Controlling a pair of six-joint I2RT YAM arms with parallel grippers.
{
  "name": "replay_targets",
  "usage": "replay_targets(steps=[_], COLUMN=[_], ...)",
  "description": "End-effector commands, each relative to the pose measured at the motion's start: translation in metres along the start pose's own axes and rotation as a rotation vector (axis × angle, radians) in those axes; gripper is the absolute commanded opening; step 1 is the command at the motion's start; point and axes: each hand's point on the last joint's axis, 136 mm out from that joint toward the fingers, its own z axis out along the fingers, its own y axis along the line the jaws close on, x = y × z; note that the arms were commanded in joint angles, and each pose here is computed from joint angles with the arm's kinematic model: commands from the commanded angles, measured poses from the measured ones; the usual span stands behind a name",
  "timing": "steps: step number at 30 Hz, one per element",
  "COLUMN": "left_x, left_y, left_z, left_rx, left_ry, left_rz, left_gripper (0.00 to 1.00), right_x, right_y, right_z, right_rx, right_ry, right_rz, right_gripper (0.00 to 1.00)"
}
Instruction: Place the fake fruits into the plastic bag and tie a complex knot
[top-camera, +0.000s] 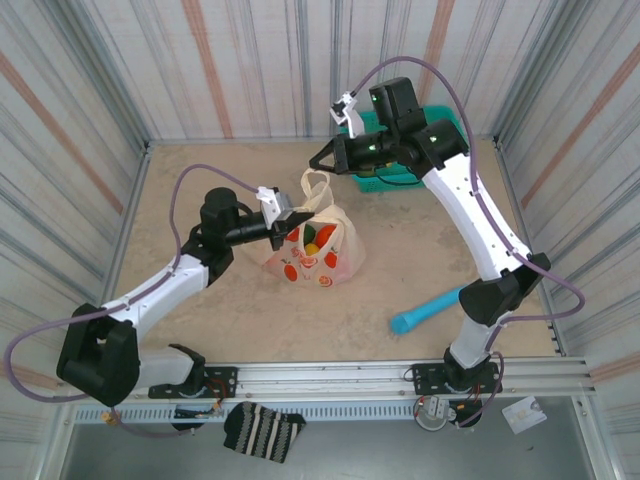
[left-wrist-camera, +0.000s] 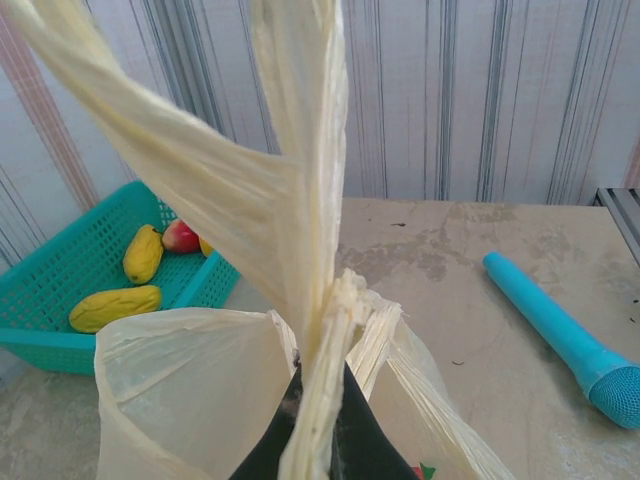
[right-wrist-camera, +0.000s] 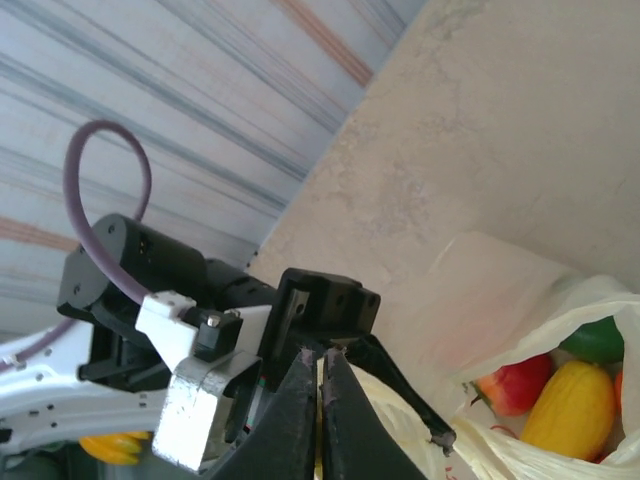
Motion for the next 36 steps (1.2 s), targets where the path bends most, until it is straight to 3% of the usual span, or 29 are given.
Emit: replay_targets(steps=[1, 5, 8, 13, 15, 18, 20, 26, 32, 36], left_x=[-0.009, -0.01, -0.011, -0.01, -0.011, -0.01, -0.01, -0.009, -0.012, -0.011], left_y=[0.001, 0.003, 0.003, 0.001, 0.001, 0.001, 0.003, 0.027, 0.04, 0.039], left_z=[-0.004, -0.005, -0.005, -0.005, -0.005, -0.005, -0.005, -0.013, -0.017, -0.015], left_rx=[-0.022, -0.033, -0.034, -0.023, -0.022, -0.024, -0.034, -0.138, -0.176, -0.163], left_ry=[-0.007, -0.008, -0.011, -0.013, -0.013, -0.012, -0.01, -0.016, -0.052, -0.057], left_rz=[0.035, 0.035, 0.037, 0.033, 0.034, 0.033, 0.028, -0.034, -0.079, -0.094], left_gripper=[0.0, 0.0, 0.0, 0.0, 0.0, 0.0, 0.0, 0.0, 0.0, 0.0], right_x=[0.005, 0.006, 0.01, 0.011, 0.01, 0.007, 0.004, 0.013, 0.077, 0.12], right_y=[-0.001, -0.002, -0.004, -0.005, -0.006, -0.007, -0.004, 0.015, -0.003, -0.023], right_z=[-0.006, -0.016, -0.019, -0.019, -0.019, -0.022, -0.027, -0.047, -0.04, -0.004], right_rx=[0.044, 0.085, 0.102, 0.107, 0.109, 0.131, 0.135, 0.109, 0.048, 0.02], right_ry=[0.011, -0.008, 0.004, 0.004, 0.001, -0.019, -0.04, -0.147, -0.263, -0.22], right_rz=[-0.009, -0.035, -0.041, -0.04, -0.043, -0.055, -0.07, -0.174, -0.269, -0.296], right_gripper=[0.03, 0.02, 0.26, 0.36, 0.29, 0.07, 0.0, 0.0, 0.0, 0.0])
